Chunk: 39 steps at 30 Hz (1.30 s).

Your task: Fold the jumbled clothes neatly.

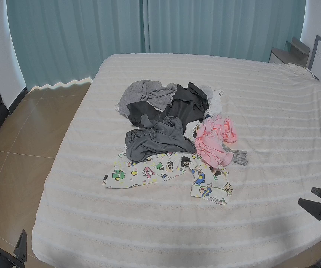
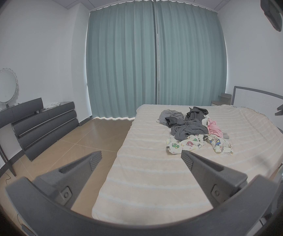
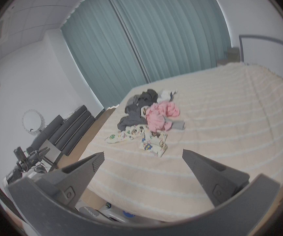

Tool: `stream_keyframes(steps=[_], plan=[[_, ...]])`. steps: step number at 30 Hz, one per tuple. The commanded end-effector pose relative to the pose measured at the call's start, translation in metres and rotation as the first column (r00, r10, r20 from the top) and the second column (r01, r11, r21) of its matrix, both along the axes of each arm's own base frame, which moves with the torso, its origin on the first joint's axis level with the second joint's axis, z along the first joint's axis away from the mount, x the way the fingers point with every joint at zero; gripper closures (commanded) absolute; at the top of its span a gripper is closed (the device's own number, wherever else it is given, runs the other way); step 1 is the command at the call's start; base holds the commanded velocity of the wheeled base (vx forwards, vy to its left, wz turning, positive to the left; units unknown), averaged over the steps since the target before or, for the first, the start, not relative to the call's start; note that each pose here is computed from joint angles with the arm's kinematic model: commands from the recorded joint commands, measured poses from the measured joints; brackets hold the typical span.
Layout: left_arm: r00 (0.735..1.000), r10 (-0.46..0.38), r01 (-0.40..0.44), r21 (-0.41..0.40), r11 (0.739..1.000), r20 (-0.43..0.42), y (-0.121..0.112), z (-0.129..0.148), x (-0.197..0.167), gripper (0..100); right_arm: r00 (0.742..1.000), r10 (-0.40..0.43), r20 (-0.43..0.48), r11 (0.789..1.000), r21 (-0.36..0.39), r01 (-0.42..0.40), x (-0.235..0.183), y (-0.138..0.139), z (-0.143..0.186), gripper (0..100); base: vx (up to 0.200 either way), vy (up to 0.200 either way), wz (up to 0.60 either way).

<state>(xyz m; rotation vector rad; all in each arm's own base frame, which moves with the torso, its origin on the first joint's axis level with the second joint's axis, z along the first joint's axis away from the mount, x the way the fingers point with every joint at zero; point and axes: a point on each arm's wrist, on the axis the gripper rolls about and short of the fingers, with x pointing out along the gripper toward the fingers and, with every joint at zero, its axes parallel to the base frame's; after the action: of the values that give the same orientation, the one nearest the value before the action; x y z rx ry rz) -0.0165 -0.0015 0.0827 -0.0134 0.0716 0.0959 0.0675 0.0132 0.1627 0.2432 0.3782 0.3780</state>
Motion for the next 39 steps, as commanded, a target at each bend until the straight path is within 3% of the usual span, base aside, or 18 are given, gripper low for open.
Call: stream_keyframes(steps=[1, 6, 7, 13, 29, 39], plan=[[1.000, -0.008, 0.008, -0.002, 1.000, -0.018, 0.000, -0.005, 0.001, 0, 0.883, 0.041, -0.467, 0.998, 0.068, -0.010, 0.128, 0.024, -0.072, 0, 0.000, 0.000, 0.00], [1.000, -0.008, 0.008, -0.002, 1.000, -0.018, 0.000, -0.005, 0.001, 0, 0.875, 0.045, -0.482, 0.997, 0.075, -0.010, 0.153, 0.033, -0.096, 0, 0.000, 0.000, 0.00], [1.000, -0.008, 0.008, -0.002, 1.000, -0.018, 0.000, -0.005, 0.001, 0, 0.871, 0.028, -0.491, 0.996, 0.084, 0.016, 0.178, 0.044, -0.119, 0, 0.000, 0.000, 0.00], [1.000, -0.008, 0.008, -0.003, 1.000, -0.018, 0.000, -0.005, 0.001, 0, 0.838, -0.035, -0.544, 0.996, 0.046, 0.072, 0.208, 0.068, -0.164, 0, 0.000, 0.000, 0.00], [1.000, -0.008, 0.008, -0.003, 1.000, -0.018, 0.000, -0.005, 0.001, 0, 0.850, -0.053, -0.524, 0.998, 0.005, 0.065, 0.259, 0.097, -0.211, 0, 0.000, 0.000, 0.00], [1.000, -0.008, 0.008, -0.003, 1.000, -0.018, 0.000, -0.005, 0.001, 0, 0.891, -0.088, -0.446, 0.994, 0.016, 0.106, 0.293, 0.104, -0.204, 0, 0.000, 0.000, 0.00]])
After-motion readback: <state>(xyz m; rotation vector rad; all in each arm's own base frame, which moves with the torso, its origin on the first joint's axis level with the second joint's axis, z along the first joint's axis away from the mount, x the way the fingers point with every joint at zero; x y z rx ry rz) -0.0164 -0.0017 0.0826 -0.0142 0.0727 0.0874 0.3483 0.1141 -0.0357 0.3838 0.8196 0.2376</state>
